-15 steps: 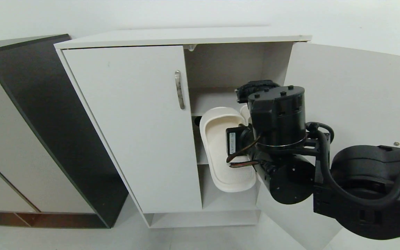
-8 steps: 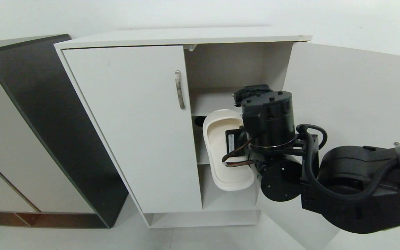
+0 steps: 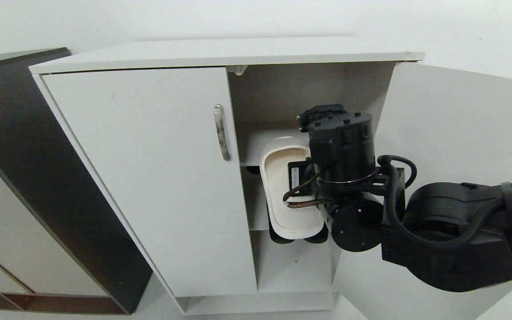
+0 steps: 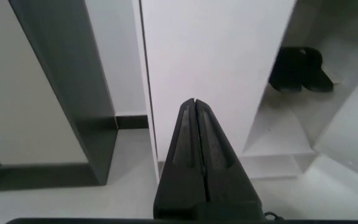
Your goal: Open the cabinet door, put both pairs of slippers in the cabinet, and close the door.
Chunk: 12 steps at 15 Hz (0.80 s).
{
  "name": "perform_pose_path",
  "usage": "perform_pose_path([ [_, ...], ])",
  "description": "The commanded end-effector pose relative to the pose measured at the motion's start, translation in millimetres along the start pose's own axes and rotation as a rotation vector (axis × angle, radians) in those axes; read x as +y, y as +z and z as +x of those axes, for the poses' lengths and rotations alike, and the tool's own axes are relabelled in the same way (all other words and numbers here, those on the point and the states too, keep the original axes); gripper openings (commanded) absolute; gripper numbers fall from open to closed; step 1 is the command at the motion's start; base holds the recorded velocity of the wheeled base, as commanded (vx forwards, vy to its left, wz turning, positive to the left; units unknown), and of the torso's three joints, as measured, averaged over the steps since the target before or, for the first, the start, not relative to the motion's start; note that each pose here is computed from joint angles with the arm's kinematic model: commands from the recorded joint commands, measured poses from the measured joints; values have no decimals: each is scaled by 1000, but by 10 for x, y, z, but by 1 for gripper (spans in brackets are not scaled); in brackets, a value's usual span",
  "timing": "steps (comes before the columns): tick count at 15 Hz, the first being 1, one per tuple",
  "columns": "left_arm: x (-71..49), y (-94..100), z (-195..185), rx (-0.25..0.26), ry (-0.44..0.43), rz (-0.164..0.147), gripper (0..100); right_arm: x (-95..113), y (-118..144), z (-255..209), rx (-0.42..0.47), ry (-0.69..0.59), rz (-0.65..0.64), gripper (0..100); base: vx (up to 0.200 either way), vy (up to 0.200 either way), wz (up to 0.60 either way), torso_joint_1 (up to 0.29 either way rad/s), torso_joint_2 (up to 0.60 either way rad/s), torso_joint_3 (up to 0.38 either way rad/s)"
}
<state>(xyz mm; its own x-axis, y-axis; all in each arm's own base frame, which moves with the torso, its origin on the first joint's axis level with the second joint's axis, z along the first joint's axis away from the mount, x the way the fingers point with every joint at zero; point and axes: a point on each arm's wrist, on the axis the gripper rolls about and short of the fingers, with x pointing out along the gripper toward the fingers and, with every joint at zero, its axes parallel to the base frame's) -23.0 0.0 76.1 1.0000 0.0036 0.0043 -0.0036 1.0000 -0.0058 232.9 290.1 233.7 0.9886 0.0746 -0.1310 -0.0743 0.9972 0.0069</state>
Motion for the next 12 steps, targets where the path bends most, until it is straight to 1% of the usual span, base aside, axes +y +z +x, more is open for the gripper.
perform_pose_path([
  [1,0,0,1,1,1,0,0,8,-21,16,3,-1,-3,0,200,0,0,2,2,-2],
  [3,0,0,1,1,1,0,0,23,-42,38,7,0,-6,0,200,0,0,-2,2,2],
  [6,0,0,1,1,1,-3,0,55,-97,192,12,-21,-8,0,0,0,0,0,0,0],
  [10,0,0,1,1,1,-5,0,118,-6,277,-11,-22,17,0,0,0,0,0,0,0],
  [12,0,0,1,1,1,-5,0,160,20,406,-21,-34,7,0,0,0,0,0,0,0],
])
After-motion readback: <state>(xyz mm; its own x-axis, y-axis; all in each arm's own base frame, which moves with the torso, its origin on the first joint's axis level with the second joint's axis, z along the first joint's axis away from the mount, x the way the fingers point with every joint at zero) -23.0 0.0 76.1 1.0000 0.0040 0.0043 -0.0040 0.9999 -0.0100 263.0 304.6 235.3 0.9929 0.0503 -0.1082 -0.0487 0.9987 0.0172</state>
